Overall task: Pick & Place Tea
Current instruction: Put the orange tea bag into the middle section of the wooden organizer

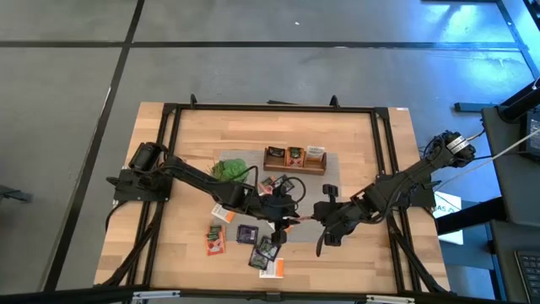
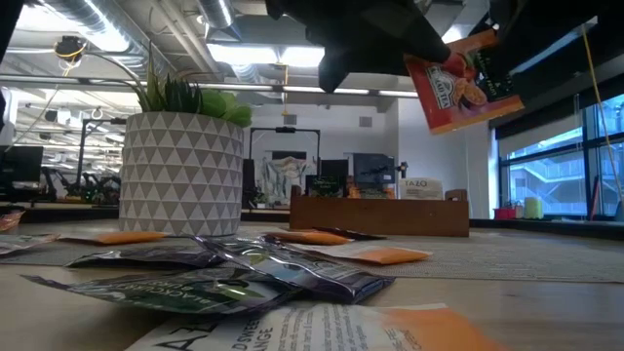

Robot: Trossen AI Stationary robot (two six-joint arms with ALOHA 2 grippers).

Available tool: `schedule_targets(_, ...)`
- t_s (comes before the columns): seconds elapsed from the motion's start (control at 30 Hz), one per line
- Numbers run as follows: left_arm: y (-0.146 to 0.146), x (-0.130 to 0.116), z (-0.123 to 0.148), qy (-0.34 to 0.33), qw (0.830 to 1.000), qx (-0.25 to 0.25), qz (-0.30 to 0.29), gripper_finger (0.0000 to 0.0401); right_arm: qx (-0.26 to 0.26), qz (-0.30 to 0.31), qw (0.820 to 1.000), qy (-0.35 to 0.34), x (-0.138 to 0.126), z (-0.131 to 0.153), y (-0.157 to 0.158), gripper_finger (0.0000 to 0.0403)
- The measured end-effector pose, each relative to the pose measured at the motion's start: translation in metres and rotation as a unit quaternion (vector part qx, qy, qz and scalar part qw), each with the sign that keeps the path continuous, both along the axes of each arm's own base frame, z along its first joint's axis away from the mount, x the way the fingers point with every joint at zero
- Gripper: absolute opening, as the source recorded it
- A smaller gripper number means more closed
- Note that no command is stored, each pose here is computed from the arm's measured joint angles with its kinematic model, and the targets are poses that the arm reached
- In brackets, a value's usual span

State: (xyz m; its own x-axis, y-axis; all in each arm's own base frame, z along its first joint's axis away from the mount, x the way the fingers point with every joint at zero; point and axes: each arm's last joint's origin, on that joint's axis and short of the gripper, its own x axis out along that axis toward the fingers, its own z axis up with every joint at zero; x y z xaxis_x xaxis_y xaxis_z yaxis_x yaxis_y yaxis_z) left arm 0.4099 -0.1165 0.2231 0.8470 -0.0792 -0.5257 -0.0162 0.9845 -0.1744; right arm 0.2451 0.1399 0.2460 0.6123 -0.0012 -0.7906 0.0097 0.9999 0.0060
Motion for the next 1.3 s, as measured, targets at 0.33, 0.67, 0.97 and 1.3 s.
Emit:
schedule_targets(0.33, 0.001, 0.000, 0.000, -0.002, 1.000, 0.023, -0.011, 0.0009, -0.006, 0.014, 1.000, -0.005, 0.001, 0.001, 0.001, 0.0033)
schedule_targets(0.67, 0.005, -0.009, 0.010, 0.014, 0.998, 0.063, 0.008, 0.0007, -0.022, 0.015, 1.000, -0.012, -0.024, 0.022, 0.000, 0.0133)
schedule_targets(0.97, 0.016, -0.044, 0.018, -0.171, 0.984, 0.039, 0.001, 0.0008, -0.055, -0.008, 0.990, -0.128, -0.054, 0.019, 0.007, 0.0145)
schedule_targets(1.3, 0.025, -0.067, 0.005, -0.322, 0.946, 0.024, -0.021, 0.0008, -0.075, 0.066, 0.962, -0.254, -0.038, 0.035, 0.017, 0.0143)
